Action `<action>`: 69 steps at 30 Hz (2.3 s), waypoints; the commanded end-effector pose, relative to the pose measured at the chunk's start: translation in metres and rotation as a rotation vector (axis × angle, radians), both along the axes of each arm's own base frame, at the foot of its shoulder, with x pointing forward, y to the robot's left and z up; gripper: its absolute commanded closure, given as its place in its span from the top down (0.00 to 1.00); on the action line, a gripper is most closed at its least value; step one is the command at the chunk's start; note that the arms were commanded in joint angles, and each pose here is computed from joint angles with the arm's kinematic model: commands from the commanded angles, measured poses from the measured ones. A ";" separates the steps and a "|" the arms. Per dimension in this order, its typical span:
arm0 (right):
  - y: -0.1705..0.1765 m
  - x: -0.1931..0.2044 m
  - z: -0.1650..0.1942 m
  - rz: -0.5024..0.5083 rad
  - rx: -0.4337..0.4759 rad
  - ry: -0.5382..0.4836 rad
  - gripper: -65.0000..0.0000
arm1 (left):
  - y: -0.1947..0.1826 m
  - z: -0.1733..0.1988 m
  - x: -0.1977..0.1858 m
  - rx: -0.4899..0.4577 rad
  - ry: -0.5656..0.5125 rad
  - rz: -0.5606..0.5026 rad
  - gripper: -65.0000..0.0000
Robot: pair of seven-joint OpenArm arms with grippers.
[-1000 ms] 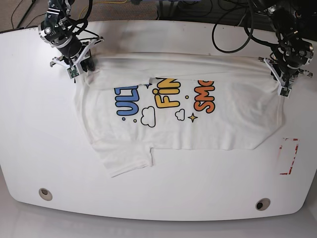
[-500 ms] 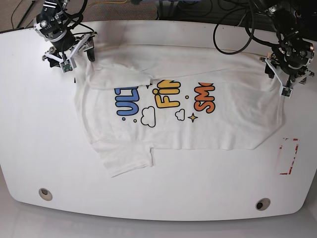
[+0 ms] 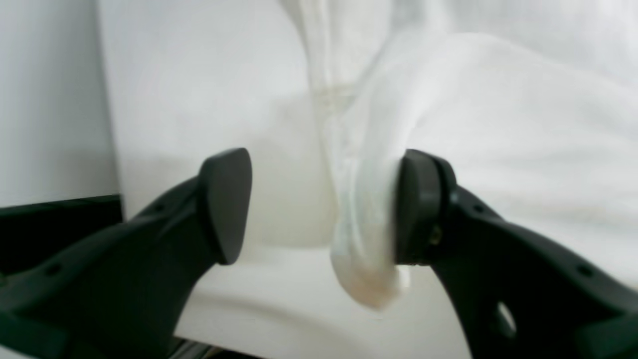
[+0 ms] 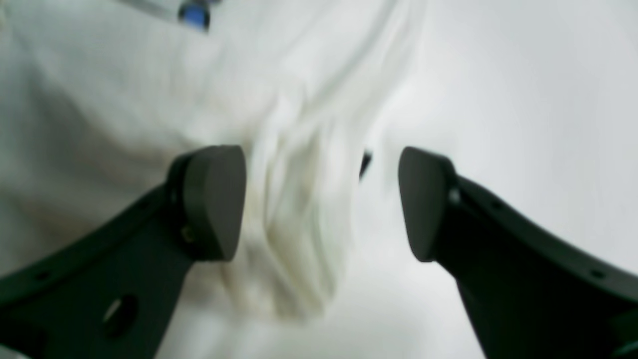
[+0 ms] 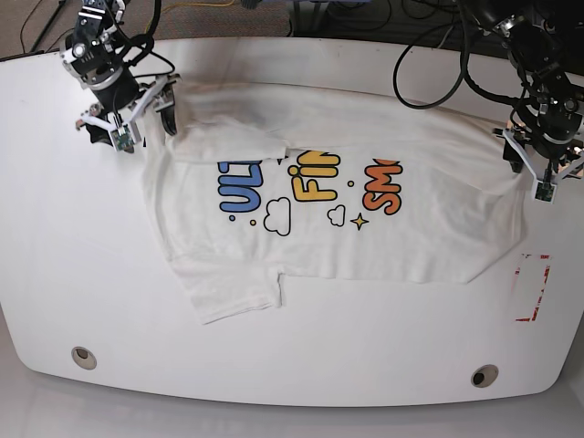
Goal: Layout the t-shirt on the table in an organized manner, then fold the t-shirt properly
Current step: 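Drag the shirt edge with both grippers to stretch it taut, then release, then regrasp the shirt edge near the collar with both grippers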
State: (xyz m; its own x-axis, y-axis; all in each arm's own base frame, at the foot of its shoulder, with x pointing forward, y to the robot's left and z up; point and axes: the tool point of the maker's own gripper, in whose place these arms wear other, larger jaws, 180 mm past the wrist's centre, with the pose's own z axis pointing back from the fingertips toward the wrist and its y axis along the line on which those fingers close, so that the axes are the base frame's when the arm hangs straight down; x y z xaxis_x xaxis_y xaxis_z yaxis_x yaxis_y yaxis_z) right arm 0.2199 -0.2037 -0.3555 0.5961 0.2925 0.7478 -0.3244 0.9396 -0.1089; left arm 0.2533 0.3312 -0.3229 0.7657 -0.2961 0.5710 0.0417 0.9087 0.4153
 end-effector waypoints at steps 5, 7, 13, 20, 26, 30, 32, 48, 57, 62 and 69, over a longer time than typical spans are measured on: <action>-0.004 0.030 0.014 -0.016 -0.023 -0.008 0.71 | 0.016 0.024 0.008 0.035 -0.073 0.036 0.60; -0.003 0.032 0.012 -0.024 -0.022 0.013 0.71 | 0.020 0.025 0.005 0.037 -0.075 0.049 0.60; 0.003 0.032 0.007 -0.030 -0.019 0.061 0.71 | 0.031 0.032 0.003 0.041 -0.099 0.092 0.60; 0.010 0.017 -0.004 -0.036 0.001 0.102 0.71 | 0.048 0.041 -0.003 0.043 -0.134 0.154 0.60; 0.012 0.007 -0.009 -0.036 0.004 0.125 0.71 | 0.050 0.048 0.002 0.042 -0.158 0.165 0.60; 0.012 0.004 -0.011 -0.037 0.005 0.133 0.70 | 0.048 0.047 0.004 0.041 -0.158 0.158 0.60; 0.012 0.004 -0.011 -0.037 0.005 0.134 0.70 | 0.047 0.046 0.004 0.040 -0.154 0.152 0.60; 0.012 0.004 -0.010 -0.036 0.004 0.131 0.70 | 0.013 0.025 0.034 0.130 0.005 -0.121 0.61; 0.012 0.005 -0.010 -0.036 0.005 0.130 0.70 | 0.037 0.055 0.046 0.136 -0.092 -0.041 0.61; 0.013 0.005 -0.010 -0.035 0.004 0.129 0.70 | 0.051 0.067 0.042 0.137 -0.130 0.011 0.61; 0.026 0.004 -0.011 -0.014 0.042 0.130 0.70 | 0.054 0.064 0.036 0.131 -0.126 0.029 0.60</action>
State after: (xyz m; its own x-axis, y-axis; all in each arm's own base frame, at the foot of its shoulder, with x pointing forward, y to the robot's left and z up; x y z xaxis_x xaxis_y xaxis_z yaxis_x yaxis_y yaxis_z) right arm 0.2171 -0.1863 -0.3779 0.7292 0.2592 0.6334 -0.3048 0.9516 -0.0386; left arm 0.2830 0.3837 -0.2744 0.7369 -0.3351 0.5871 -0.0251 0.8543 0.5191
